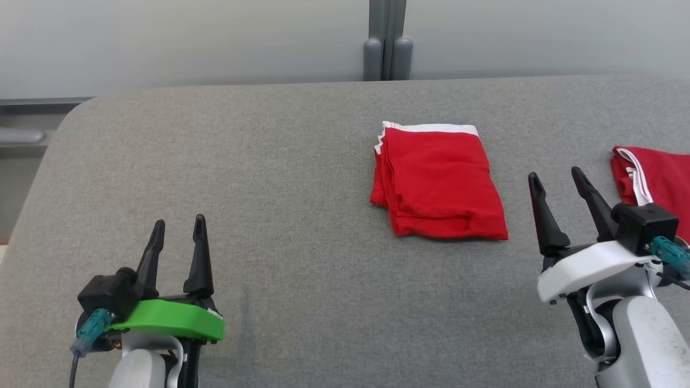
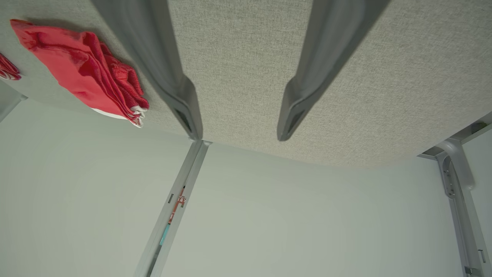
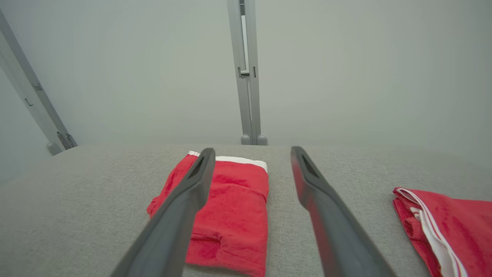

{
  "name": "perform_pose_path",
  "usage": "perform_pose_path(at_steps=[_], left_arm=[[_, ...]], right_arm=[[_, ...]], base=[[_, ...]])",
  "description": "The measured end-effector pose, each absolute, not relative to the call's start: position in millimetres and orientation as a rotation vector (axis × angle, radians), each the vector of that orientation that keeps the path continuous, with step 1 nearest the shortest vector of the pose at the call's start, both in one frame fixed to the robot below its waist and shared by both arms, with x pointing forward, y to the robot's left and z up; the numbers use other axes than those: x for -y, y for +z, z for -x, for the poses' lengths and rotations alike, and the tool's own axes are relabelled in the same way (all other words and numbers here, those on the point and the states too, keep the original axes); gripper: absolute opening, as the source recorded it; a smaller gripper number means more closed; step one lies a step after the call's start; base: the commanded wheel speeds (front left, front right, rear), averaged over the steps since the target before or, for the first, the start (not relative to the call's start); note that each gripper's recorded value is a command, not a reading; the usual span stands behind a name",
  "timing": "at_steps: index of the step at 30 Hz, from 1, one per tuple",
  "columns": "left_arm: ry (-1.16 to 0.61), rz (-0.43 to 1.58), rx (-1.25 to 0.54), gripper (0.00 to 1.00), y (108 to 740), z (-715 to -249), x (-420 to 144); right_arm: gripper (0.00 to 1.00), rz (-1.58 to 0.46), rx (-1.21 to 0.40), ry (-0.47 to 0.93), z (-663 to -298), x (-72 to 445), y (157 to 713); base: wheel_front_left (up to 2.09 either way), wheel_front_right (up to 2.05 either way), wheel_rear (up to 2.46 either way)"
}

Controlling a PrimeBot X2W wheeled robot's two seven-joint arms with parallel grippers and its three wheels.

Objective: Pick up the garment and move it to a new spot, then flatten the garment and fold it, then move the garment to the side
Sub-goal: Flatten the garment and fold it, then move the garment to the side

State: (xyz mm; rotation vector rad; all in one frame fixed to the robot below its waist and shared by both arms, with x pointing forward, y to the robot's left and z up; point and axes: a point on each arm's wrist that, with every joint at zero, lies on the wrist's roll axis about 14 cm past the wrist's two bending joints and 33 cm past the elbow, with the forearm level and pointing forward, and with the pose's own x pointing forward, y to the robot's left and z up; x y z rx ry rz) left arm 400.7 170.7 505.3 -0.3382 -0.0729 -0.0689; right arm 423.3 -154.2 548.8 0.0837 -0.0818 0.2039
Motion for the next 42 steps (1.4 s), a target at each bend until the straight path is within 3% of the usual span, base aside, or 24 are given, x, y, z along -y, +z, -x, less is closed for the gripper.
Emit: perform_pose_path(at_steps=[16, 42], left_arm=[[-0.062, 0.298, 0.058, 1.0, 500, -378, -174], [-0.05, 0.293, 0.035, 1.0, 491, -372, -176]], right_arm=[[1.0, -0.089, -0.015, 0.085, -401, 203, 517], [1.0, -0.099, -0.061, 0.127, -412, 187, 509]], base=[[0.0, 0.0, 0.0], [0.0, 0.0, 0.0]])
